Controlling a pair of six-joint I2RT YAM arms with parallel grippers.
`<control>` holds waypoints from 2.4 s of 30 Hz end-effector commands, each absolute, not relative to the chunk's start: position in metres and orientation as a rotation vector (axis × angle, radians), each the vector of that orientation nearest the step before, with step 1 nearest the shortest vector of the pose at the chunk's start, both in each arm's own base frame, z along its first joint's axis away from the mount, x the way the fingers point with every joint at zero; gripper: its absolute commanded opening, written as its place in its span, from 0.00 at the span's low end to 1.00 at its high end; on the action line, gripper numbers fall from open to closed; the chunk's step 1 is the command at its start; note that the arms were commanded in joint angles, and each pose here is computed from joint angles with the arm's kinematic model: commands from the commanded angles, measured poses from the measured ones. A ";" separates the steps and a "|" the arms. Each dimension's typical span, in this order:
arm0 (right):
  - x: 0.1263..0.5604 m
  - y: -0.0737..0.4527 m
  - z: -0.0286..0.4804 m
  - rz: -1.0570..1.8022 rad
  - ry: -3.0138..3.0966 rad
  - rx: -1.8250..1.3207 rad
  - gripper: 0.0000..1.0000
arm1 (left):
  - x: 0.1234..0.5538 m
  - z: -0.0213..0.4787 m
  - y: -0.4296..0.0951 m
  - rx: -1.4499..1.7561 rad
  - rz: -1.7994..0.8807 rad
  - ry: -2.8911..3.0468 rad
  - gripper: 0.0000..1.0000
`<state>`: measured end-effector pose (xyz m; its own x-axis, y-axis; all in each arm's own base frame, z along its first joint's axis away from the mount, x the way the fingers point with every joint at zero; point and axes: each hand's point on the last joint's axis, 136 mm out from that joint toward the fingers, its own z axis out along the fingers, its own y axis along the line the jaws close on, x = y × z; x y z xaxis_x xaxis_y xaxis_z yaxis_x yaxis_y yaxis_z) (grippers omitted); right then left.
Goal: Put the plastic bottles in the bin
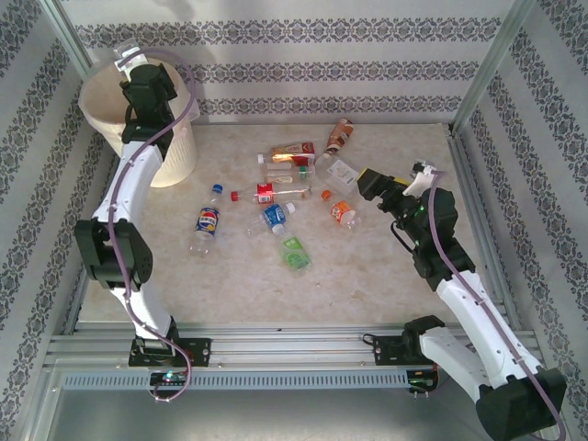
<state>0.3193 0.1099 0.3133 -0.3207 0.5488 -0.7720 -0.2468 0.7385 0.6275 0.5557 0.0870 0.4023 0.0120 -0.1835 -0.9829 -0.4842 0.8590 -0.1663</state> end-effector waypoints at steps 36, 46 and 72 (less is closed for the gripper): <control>0.353 0.104 0.283 0.727 1.854 0.281 0.98 | 0.596 0.352 0.119 -0.566 0.237 1.906 0.94; 0.401 0.111 0.230 0.608 2.064 0.025 0.98 | 0.578 0.403 0.063 -0.459 -0.153 1.860 1.00; 0.494 0.092 0.100 0.266 2.599 -0.669 0.98 | 0.449 0.400 -0.072 -0.381 -0.872 1.867 1.00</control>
<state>0.5052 0.0941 0.1102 -0.7825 -0.3094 -0.5404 -0.4352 0.8924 0.1192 0.4595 -0.0615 0.4081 -0.4331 -0.5741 -0.6949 0.1191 0.7277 -0.6754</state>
